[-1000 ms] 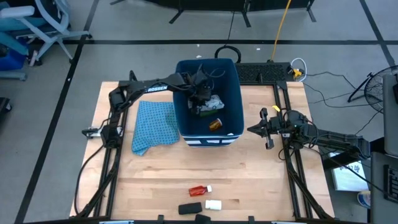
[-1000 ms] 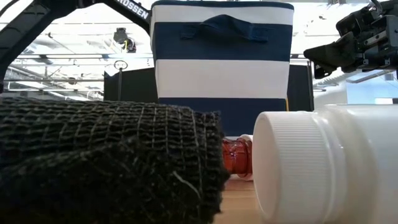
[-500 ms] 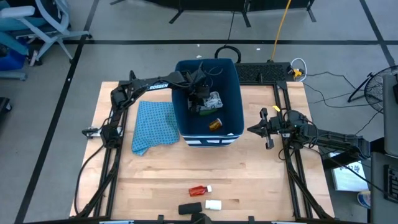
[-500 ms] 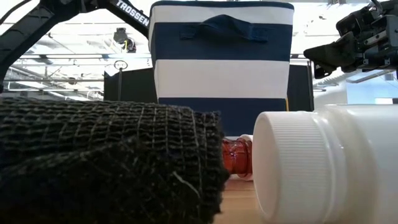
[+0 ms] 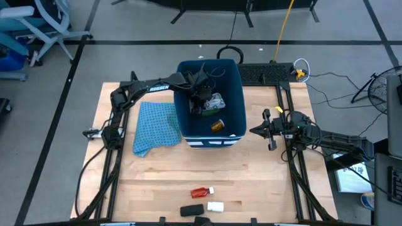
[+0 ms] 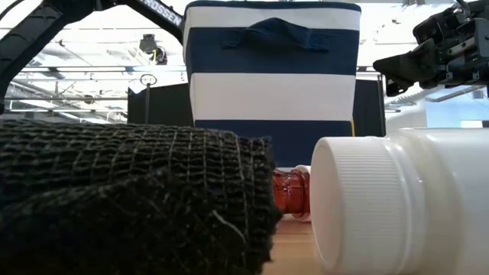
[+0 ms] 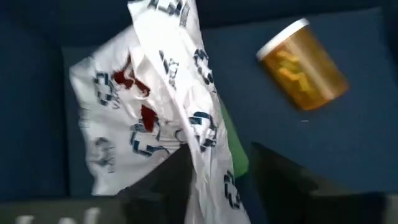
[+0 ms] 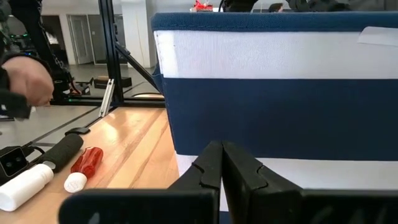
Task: Pick & place medical supplies in basket/bin
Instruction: Put the white mailer bag into the blue bin, then put the red pill bottle into the blue bin
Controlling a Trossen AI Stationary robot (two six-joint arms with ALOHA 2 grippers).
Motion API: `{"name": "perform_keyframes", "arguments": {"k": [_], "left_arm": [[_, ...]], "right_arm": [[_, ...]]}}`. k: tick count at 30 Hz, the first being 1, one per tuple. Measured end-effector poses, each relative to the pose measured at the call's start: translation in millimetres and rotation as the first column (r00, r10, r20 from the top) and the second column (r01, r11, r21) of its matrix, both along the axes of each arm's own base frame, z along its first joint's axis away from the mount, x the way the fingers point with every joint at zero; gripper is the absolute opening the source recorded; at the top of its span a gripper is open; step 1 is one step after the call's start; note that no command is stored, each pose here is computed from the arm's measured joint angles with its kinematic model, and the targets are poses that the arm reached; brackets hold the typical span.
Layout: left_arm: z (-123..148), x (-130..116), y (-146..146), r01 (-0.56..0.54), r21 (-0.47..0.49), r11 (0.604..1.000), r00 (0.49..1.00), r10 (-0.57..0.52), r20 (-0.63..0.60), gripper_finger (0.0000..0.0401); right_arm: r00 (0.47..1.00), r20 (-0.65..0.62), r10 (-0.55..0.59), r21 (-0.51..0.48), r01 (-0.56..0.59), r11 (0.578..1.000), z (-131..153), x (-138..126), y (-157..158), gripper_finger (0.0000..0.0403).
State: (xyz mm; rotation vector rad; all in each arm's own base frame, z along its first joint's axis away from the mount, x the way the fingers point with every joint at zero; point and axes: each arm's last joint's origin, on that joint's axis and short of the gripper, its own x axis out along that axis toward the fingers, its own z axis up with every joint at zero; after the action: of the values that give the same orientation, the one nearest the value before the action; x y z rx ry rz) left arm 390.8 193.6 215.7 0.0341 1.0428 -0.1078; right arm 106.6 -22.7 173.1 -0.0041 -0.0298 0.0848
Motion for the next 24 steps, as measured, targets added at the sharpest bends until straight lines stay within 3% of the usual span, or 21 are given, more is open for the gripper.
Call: {"name": "perform_keyframes", "arguments": {"k": [7,13,19,24], "left_arm": [[59.0,-6.2,-27.3,0.05,0.203,0.978,0.992,-0.072,0.105,0.0272],[123.7,-31.4,-52.9,0.019,0.335,0.942,0.967,-0.102,0.233,0.0314],[186.7,-82.8,-77.7,-0.025,0.38,0.925,0.929,-0.119,0.352,0.0309],[219.1,-133.2,-94.2,-0.034,0.358,0.933,0.914,-0.116,0.389,0.0235]], "right_arm": [[1.0,0.007,-0.001,-0.001,0.001,1.0,0.7,0.0,0.0,0.0],[1.0,0.007,0.0,0.005,0.0,1.0,0.8,0.0,0.0,0.0],[1.0,0.009,0.0,0.005,0.0,1.0,1.0,0.0,0.0,0.0],[1.0,0.013,-0.002,0.003,0.002,1.0,1.4,0.0,0.0,0.0]]}}
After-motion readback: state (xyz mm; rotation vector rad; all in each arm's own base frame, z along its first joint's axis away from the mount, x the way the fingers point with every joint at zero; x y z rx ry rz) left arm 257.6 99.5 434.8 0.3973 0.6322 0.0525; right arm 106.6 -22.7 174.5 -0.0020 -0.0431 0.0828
